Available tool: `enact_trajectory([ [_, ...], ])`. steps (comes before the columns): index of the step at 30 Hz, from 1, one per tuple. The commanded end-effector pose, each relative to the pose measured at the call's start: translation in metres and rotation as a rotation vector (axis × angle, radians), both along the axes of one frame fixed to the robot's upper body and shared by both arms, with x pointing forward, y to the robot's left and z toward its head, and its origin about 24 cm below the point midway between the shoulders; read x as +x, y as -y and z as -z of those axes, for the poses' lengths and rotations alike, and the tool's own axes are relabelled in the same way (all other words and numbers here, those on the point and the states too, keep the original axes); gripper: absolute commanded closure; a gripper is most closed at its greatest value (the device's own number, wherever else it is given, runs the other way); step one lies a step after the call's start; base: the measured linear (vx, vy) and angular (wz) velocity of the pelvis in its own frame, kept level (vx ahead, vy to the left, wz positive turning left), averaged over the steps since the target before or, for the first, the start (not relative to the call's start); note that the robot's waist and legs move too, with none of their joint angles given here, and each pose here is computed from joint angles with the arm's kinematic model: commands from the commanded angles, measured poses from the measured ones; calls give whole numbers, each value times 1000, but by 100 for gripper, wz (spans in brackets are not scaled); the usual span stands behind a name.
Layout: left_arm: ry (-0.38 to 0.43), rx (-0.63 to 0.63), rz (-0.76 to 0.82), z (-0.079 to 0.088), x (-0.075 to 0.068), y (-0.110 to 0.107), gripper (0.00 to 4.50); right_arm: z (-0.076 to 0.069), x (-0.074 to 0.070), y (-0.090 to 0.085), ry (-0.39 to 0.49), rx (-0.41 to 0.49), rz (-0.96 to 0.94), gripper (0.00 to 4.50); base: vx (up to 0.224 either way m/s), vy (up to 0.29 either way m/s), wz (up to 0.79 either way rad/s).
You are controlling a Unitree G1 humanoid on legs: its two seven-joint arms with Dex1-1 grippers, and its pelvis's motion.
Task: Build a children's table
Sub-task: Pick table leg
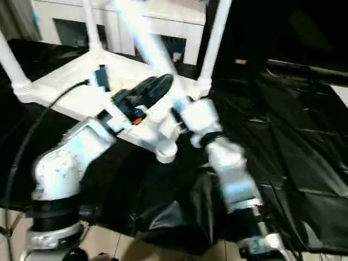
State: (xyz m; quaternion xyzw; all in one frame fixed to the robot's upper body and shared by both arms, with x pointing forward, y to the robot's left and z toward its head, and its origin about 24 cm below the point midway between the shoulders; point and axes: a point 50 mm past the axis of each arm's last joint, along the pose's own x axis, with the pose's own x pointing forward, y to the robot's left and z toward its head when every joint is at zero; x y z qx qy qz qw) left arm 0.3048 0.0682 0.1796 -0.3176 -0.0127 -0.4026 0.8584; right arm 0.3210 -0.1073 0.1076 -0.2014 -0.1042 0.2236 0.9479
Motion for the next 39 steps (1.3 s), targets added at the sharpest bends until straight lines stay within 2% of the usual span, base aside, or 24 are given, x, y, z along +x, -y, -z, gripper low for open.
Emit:
enact_trajectory([
  [1, -24, 24, -38, 3, 4, 2, 0, -10, -1, -2, 73, -14, 17, 265, 0, 0, 0],
  [2, -35, 26, -56, 4, 6, 1, 0, -11, -1, -4, 82, -27, 20, 265, 0, 0, 0],
  [3, -71, 30, -133, 7, 12, -1, 0, -14, -2, -9, 154, -84, 33, 265, 0, 0, 0],
  [6, -98, 31, -207, 10, 17, -4, 0, -14, -3, -11, 162, -85, 35, 265, 0, 0, 0],
  [10, -111, -26, -277, 8, 21, -5, 0, -11, -6, -23, 239, -182, 33, 265, 0, 0, 0],
  [13, -159, -67, -355, 9, 25, -5, 0, -11, -7, -31, 320, -260, 59, 265, 0, 0, 0],
  [14, -179, -72, -383, 11, 27, -6, 29, -11, -7, -32, 329, -275, 66, 265, 0, 0, 0],
  [17, -225, -124, -454, 12, 32, -8, 39, -10, -6, -36, 370, -349, 83, 265, 0, 0, 0],
  [18, -225, -124, -454, 12, 32, -8, 67, -10, -6, -36, 370, -349, 83, 265, 0, 0, 0],
  [22, -268, -221, -452, 8, 34, -4, 82, -8, -3, -38, 395, -386, 111, 265, 0, 0, 0],
  [23, -284, -236, -453, 8, 34, -3, 105, -8, -2, -38, 404, -395, 120, 265, 0, 0, 0],
  [25, -307, -248, -464, 9, 34, -3, 119, -8, -1, -38, 414, -403, 139, 265, 0, 0, 0],
  [28, -344, -277, -470, 11, 34, -1, 121, -8, 1, -37, 428, -417, 169, 265, 0, 0, 0],
  [29, -368, -294, -468, 13, 34, 1, 149, -8, 2, -37, 434, -423, 179, 265, 0, 0, 0],
  [33, -386, -307, -470, 13, 34, 2, 160, -8, 2, -38, 443, -431, 178, 265, 0, 0, 0],
  [38, -407, -325, -468, 14, 34, 3, 217, -5, 1, -39, 447, -444, 177, 265, 0, 0, 0],
  [39, -410, -324, -469, 14, 34, 3, 233, -5, 1, -39, 444, -436, 171, 209, 0, 0, 0],
])
